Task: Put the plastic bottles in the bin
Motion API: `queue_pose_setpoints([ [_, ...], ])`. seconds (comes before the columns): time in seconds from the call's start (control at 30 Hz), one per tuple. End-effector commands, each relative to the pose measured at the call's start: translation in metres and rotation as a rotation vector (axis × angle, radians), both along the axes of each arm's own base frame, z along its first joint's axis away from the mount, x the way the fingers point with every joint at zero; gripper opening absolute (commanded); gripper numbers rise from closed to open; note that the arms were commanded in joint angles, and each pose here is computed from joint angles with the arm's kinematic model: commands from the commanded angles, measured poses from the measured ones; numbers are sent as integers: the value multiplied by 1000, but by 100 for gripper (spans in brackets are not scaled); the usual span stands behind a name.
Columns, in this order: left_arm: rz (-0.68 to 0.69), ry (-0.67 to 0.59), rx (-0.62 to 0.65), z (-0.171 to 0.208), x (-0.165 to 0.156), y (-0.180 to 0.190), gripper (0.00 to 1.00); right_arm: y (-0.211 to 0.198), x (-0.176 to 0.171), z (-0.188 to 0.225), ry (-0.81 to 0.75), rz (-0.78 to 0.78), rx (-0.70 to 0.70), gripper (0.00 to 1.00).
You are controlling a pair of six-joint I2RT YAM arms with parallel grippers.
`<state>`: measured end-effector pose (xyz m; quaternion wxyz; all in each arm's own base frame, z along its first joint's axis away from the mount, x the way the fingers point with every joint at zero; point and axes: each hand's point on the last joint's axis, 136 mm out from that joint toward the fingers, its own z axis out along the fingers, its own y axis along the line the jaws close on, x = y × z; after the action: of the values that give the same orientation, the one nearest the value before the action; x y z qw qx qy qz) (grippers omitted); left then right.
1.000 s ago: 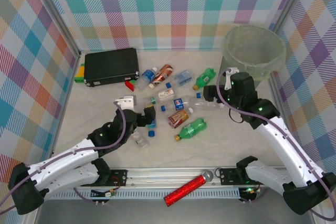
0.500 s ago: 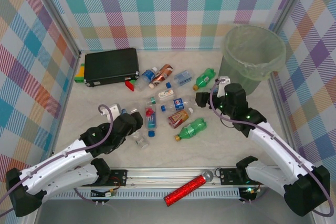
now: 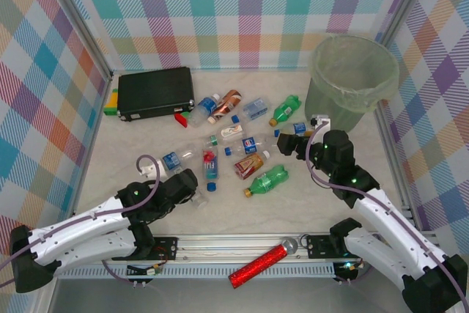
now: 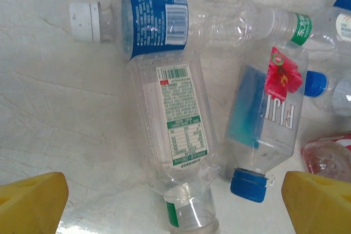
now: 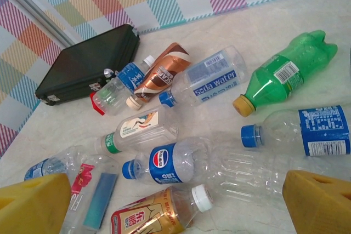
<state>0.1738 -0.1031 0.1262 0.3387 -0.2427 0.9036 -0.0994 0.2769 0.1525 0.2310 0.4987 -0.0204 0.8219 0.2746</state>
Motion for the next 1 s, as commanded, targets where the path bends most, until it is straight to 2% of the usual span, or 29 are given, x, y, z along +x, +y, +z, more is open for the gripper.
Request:
queue_pose_setpoints([
  [0.0, 13, 35, 31, -12, -7, 2, 100, 0, 4, 5, -20, -20, 25, 99],
  [0.13, 1, 66, 58, -21, -9, -1, 100, -2, 6, -1, -6, -35, 11, 99],
  [0.43, -52, 111, 23, -49, -9, -32, 94, -3, 9, -7, 2, -50, 7, 99],
  [0.57, -73, 120, 77, -52, -10, -43, 93, -2, 10, -8, 8, -48, 7, 99],
  [0.7, -64, 151, 118, -63, -12, -46, 88, -2, 11, -8, 8, -52, 10, 99],
  [0.97, -35, 169, 139, -80, -13, -45, 73, -4, 10, -7, 0, -61, 13, 99],
])
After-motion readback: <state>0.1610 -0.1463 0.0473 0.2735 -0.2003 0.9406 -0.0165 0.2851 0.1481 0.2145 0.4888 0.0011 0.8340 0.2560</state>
